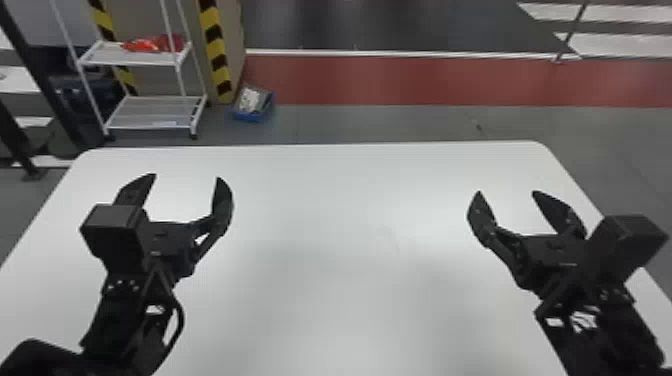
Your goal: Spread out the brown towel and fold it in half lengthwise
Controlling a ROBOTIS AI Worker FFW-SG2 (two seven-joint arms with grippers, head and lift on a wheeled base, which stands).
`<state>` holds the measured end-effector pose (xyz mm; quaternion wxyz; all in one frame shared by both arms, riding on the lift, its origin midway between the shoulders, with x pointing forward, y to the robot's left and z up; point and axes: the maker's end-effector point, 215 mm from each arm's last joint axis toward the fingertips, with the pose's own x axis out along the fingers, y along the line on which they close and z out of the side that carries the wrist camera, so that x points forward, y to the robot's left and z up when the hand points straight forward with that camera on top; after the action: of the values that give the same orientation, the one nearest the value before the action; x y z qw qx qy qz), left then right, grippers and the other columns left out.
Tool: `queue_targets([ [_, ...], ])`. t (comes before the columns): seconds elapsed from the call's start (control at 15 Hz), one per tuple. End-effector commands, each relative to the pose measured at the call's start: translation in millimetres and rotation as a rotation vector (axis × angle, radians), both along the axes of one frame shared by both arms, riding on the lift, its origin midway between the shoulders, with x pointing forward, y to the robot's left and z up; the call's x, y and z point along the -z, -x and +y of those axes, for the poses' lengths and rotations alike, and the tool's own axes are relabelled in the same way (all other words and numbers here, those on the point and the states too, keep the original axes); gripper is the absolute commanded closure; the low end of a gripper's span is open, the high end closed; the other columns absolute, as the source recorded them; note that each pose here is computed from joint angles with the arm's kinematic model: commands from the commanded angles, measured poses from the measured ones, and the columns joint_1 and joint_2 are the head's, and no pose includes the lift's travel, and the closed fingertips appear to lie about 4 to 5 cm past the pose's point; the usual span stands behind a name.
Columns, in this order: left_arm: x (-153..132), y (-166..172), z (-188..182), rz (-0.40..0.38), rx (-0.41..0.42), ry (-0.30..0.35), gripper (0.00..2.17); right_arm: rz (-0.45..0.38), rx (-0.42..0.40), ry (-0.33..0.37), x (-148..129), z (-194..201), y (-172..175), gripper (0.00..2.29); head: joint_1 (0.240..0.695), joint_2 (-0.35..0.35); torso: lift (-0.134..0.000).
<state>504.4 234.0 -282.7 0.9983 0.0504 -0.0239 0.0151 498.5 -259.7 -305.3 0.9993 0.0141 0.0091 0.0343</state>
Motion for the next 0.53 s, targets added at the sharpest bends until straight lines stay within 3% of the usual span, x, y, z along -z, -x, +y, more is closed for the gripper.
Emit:
queue_targets([
  [0.0, 0.0, 0.0, -0.2, 0.0, 0.0, 0.0, 0.08, 0.001, 0.0, 0.0, 0.6, -0.1, 0.0, 0.11, 0.695, -0.028, -0.125],
  [0.47, 3.6, 0.0, -0.2, 0.006, 0.0, -0.001, 0.08, -0.002, 0.002, -0.005, 1.2, -0.5, 0.1, 0.11, 0.695, -0.029, -0.125],
])
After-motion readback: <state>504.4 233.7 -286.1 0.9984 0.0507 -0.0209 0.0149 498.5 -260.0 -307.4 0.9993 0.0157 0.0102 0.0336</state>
